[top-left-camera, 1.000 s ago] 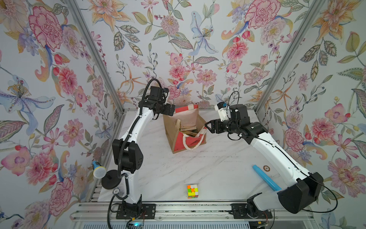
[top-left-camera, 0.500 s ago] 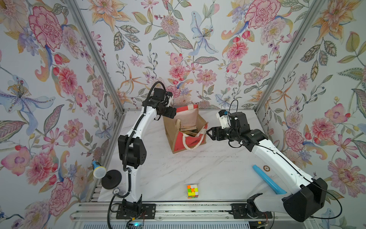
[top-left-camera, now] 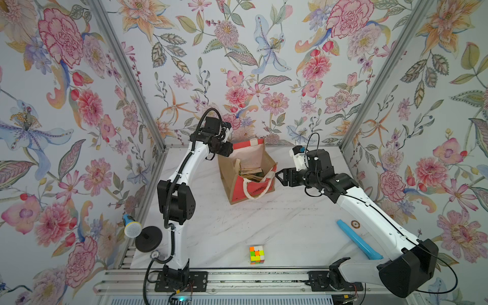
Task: Take out the folding fans from the tote bags
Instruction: Pick up the canvas bag from the center of the board, then pick up the folding fan from the canvas bag.
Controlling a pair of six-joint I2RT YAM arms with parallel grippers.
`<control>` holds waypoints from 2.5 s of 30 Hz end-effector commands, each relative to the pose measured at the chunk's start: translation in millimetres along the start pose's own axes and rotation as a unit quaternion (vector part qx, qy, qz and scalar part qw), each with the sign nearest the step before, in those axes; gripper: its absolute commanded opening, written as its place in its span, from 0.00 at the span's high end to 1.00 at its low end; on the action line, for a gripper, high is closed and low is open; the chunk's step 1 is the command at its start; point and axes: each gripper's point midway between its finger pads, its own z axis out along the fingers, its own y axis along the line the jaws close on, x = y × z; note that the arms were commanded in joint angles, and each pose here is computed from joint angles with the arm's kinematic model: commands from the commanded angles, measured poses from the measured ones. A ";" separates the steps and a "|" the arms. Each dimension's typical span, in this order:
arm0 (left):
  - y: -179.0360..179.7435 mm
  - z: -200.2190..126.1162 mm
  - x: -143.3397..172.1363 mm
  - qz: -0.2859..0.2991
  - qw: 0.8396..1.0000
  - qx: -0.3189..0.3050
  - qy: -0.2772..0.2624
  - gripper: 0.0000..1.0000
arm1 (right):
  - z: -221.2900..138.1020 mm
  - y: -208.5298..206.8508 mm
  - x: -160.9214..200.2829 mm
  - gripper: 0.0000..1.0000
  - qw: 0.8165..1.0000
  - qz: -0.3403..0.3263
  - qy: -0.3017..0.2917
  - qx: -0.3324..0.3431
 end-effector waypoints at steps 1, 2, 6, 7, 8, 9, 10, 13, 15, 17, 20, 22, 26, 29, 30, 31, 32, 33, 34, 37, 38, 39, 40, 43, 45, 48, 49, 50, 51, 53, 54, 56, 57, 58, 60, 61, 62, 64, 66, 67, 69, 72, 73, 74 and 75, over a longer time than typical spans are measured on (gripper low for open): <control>-2.8 0.9 3.1 -0.001 1.000 0.013 0.011 0.57 | -5.5 1.4 -1.8 0.24 1.000 0.001 -0.012 0.002; -2.8 0.8 3.6 0.000 1.000 0.013 0.011 0.59 | -5.4 1.5 -1.5 0.24 1.000 0.001 -0.013 0.002; -5.5 0.9 6.0 0.002 1.000 0.021 0.015 0.69 | -5.3 2.0 -2.1 0.24 1.000 0.001 -0.014 0.000; -6.8 1.5 7.0 0.003 1.000 0.024 0.017 0.72 | -5.5 2.1 -2.3 0.24 1.000 0.001 -0.015 0.001; -6.9 1.6 8.3 0.003 0.999 0.025 0.020 0.77 | -5.5 1.9 -1.9 0.24 1.000 0.002 -0.015 0.001; -7.6 2.1 9.5 0.003 0.999 0.027 0.022 0.85 | -5.4 1.4 -1.5 0.24 1.000 0.002 -0.015 0.001; -8.1 2.7 10.7 0.003 0.999 0.028 0.024 0.94 | -5.9 1.3 -1.3 0.24 1.000 0.001 -0.015 0.002; -9.7 3.9 12.6 -0.001 0.999 0.033 0.024 1.00 | -6.7 0.4 -1.5 0.24 1.000 0.001 -0.017 0.003; -11.2 2.6 9.8 -0.006 0.999 0.036 0.016 1.00 | -6.9 0.0 -0.8 0.24 1.000 0.002 -0.017 0.004; -11.2 -1.2 1.0 -0.018 0.999 0.035 -0.007 1.00 | -7.3 0.8 -0.1 0.24 1.000 0.001 -0.017 0.002; -15.1 -14.2 -23.9 -0.042 0.996 0.045 -0.068 1.00 | -7.4 -0.2 1.2 0.24 1.000 0.000 -0.016 0.002; -17.0 -23.7 -42.5 -0.070 0.989 0.062 -0.117 1.00 | -9.2 1.3 1.2 0.24 1.000 -0.003 -0.019 -0.002; -17.6 -46.7 -77.8 -0.100 0.971 0.069 -0.207 1.00 | -11.6 0.2 1.9 0.24 1.000 -0.003 -0.026 -0.008; -12.9 -65.8 -101.1 -0.085 0.965 0.041 -0.244 1.00 | -13.3 -4.2 2.8 0.24 1.000 0.003 -0.027 -0.008; -12.7 -72.0 -107.9 -0.077 0.963 0.036 -0.255 1.00 | -14.4 -4.9 2.3 0.24 1.000 0.003 -0.030 -0.009; -12.9 -77.2 -113.1 -0.072 0.961 0.033 -0.266 1.00 | -14.6 -6.1 3.1 0.24 0.999 0.006 -0.031 -0.010; -15.1 -82.8 -119.0 -0.066 0.957 0.034 -0.279 1.00 | -15.2 -6.5 2.2 0.24 0.999 0.007 -0.035 -0.012; -17.3 -88.6 -124.6 -0.057 0.954 0.032 -0.292 1.00 | -15.1 -6.1 2.6 0.24 0.999 0.009 -0.037 -0.018; -19.2 -93.7 -129.4 -0.049 0.952 0.028 -0.302 1.00 | -14.7 -6.4 2.9 0.24 0.999 0.012 -0.039 -0.022; -24.6 -106.8 -140.2 -0.023 0.947 -0.003 -0.319 1.00 | -13.0 -6.5 3.6 0.25 0.999 0.014 -0.043 -0.030; -27.8 -110.0 -142.0 -0.013 0.946 -0.013 -0.323 1.00 | -12.5 -6.4 4.9 0.25 0.998 0.014 -0.043 -0.031; -31.8 -111.4 -141.4 -0.006 0.945 -0.020 -0.325 1.00 | -11.9 -7.1 5.2 0.25 0.998 0.016 -0.044 -0.032; -35.1 -111.8 -139.4 -0.001 0.945 -0.025 -0.326 1.00 | -11.1 -6.7 6.6 0.25 0.998 0.015 -0.044 -0.034; -49.4 -108.9 -124.0 0.018 0.944 -0.037 -0.328 1.00 | -7.4 -6.8 11.5 0.25 0.998 0.016 -0.046 -0.043; -61.8 -107.1 -109.9 0.034 0.941 -0.050 -0.332 1.00 | -5.9 -6.4 14.0 0.25 0.997 0.016 -0.049 -0.049; -86.8 -107.5 -87.2 0.068 0.936 -0.065 -0.338 1.00 | -3.8 -5.8 18.5 0.26 0.997 0.019 -0.051 -0.058; -91.3 -104.3 -79.3 0.072 0.937 -0.067 -0.335 1.00 | -3.5 -4.9 19.7 0.26 0.996 0.020 -0.052 -0.062; -94.6 -103.4 -71.6 0.069 0.937 -0.067 -0.335 1.00 | -3.1 -3.4 21.0 0.27 0.996 0.021 -0.056 -0.069; -96.8 -100.4 -63.0 0.062 0.939 -0.064 -0.332 1.00 | -2.5 -1.5 23.3 0.27 0.995 0.023 -0.059 -0.077; -104.0 -94.4 -47.3 0.057 0.942 -0.051 -0.328 1.00 | -3.3 2.8 23.6 0.29 0.992 0.029 -0.073 -0.096; -106.5 -93.8 -40.8 0.056 0.940 -0.055 -0.332 1.00 | -3.4 5.5 25.4 0.29 0.991 0.031 -0.079 -0.106; -111.3 -94.0 -28.6 0.054 0.936 -0.060 -0.344 1.00 | -2.0 5.4 28.7 0.30 0.989 0.040 -0.087 -0.113; -113.2 -100.1 -24.6 0.049 0.933 -0.055 -0.353 1.00 | -1.0 4.5 30.9 0.30 0.989 0.044 -0.088 -0.113; -115.3 -99.1 -19.8 0.045 0.933 -0.049 -0.354 1.00 | 0.2 3.1 33.9 0.30 0.989 0.047 -0.086 -0.111; -122.9 -98.2 -10.3 0.051 0.931 -0.034 -0.360 1.00 | 3.6 -0.6 40.5 0.31 0.990 0.055 -0.081 -0.103; -127.2 -96.1 -5.3 0.057 0.931 -0.029 -0.359 1.00 | 4.8 -2.1 43.5 0.31 0.990 0.058 -0.078 -0.100; -135.2 -92.3 1.0 0.074 0.932 -0.012 -0.355 1.00 | 6.9 -3.7 47.9 0.31 0.991 0.060 -0.074 -0.099; -149.0 -86.5 12.7 0.092 0.931 0.022 -0.352 1.00 | 10.4 -5.3 54.5 0.31 0.991 0.065 -0.066 -0.098; -155.9 -79.7 24.8 0.087 0.933 0.039 -0.348 1.00 | 12.8 -6.4 60.5 0.32 0.991 0.068 -0.059 -0.096; -158.3 -75.8 31.2 0.084 0.934 0.047 -0.344 1.00 | 13.7 -8.0 63.4 0.32 0.992 0.070 -0.055 -0.094; -163.1 -69.1 42.8 0.076 0.936 0.058 -0.339 1.00 | 13.9 -10.4 68.4 0.32 0.992 0.071 -0.054 -0.088; -174.5 -60.8 56.9 0.084 0.936 0.066 -0.335 1.00 | 12.8 -13.7 75.5 0.33 0.992 0.072 -0.059 -0.085; -177.6 -56.8 60.6 0.087 0.938 0.065 -0.330 1.00 | 12.8 -13.5 77.6 0.33 0.992 0.074 -0.059 -0.087; -181.8 -52.5 64.4 0.092 0.939 0.070 -0.323 1.00 | 12.8 -12.7 79.8 0.33 0.991 0.075 -0.058 -0.090; -185.9 -49.6 66.7 0.096 0.940 0.075 -0.319 1.00 | 12.7 -12.4 81.5 0.33 0.991 0.077 -0.057 -0.092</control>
